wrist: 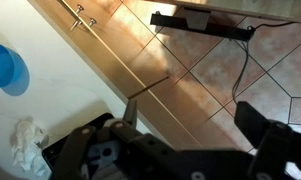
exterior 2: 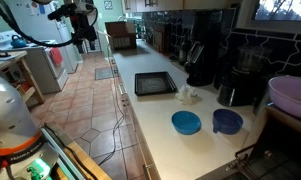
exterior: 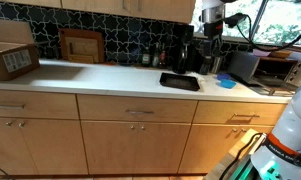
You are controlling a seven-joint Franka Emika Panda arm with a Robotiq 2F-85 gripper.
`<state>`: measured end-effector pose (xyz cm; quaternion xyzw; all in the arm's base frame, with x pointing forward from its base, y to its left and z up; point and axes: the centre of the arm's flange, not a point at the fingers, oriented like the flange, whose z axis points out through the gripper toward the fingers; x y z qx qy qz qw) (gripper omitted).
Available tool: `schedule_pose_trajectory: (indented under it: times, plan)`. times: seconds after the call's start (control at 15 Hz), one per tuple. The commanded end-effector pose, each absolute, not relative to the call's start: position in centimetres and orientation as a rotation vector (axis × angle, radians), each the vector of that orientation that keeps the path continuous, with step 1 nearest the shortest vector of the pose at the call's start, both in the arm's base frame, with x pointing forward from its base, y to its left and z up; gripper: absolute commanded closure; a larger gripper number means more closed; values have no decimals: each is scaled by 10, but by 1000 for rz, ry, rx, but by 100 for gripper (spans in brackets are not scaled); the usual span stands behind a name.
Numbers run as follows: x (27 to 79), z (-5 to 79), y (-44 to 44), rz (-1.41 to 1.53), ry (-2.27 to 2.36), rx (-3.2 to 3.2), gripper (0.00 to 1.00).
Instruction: Open the bottom middle drawer
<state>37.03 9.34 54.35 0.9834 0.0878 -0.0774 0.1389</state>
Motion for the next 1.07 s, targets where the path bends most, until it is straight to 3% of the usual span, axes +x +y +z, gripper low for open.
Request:
schedule_pose_trajectory:
  times: [0.0,1.0]
  plan:
    - [370,543,93,-224,254,2843,0]
    - [371,545,103,-196,272,2816,0]
